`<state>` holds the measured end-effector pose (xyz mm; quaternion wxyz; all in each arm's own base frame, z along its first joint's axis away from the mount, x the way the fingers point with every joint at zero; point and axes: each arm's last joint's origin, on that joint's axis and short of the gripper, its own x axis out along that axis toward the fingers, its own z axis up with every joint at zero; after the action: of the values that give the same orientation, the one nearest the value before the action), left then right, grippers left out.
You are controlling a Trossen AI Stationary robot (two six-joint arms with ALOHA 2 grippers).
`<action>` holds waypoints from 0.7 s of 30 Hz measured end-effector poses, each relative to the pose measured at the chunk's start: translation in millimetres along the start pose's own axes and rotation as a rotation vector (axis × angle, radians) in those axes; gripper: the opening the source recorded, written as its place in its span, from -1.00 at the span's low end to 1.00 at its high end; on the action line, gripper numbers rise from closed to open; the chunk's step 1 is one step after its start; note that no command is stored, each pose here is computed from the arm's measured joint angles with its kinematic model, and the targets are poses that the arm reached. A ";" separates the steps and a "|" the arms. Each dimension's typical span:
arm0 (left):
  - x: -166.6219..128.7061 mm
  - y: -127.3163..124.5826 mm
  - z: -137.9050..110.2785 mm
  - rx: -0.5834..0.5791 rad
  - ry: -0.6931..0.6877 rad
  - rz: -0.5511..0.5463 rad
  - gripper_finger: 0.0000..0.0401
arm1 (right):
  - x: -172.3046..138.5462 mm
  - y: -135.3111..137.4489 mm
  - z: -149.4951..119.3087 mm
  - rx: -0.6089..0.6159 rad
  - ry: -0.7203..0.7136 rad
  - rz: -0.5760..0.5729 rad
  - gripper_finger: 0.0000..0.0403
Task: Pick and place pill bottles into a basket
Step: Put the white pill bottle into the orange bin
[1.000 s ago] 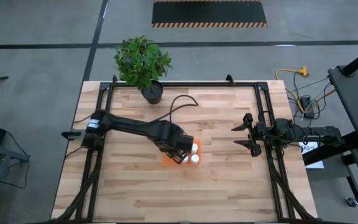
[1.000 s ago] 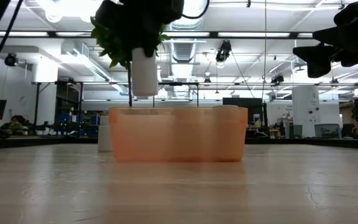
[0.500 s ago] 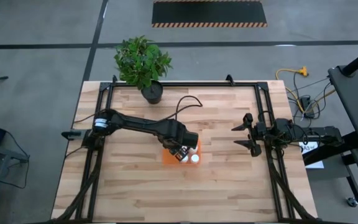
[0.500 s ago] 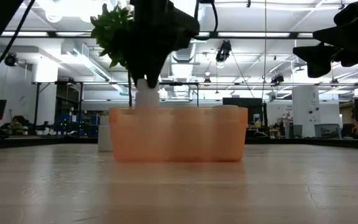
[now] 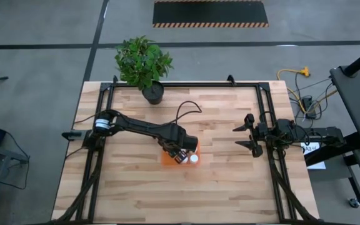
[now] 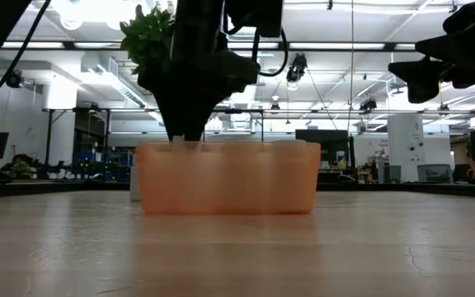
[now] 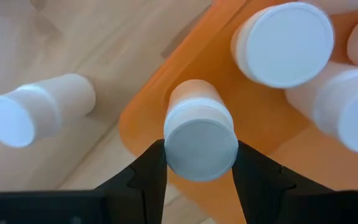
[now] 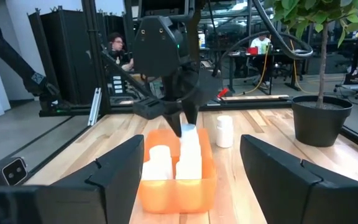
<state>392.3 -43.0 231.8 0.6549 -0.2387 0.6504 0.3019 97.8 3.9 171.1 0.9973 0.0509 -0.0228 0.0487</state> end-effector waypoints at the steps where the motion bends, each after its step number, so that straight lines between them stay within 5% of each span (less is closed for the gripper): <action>1: 0.9 -0.4 0.2 -0.001 -0.002 -0.004 -0.31 | 0.0 0.0 0.0 0.000 0.000 0.000 0.26; 6: 2.5 -1.6 1.0 -0.003 -0.011 -0.016 -0.30 | 0.0 0.0 0.0 0.000 0.000 0.000 0.24; 12: 6.4 0.0 -0.5 -0.003 -0.001 0.004 -0.01 | 0.0 0.0 0.0 0.000 0.000 0.000 0.26; 21: 3.4 1.0 -1.0 -0.004 -0.005 -0.002 0.04 | 0.0 0.0 0.0 0.000 0.000 -0.001 0.25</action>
<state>390.8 -42.7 228.5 0.6565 -0.2396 0.6479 0.3032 97.8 3.9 171.1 0.9973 0.0509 -0.0229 0.0484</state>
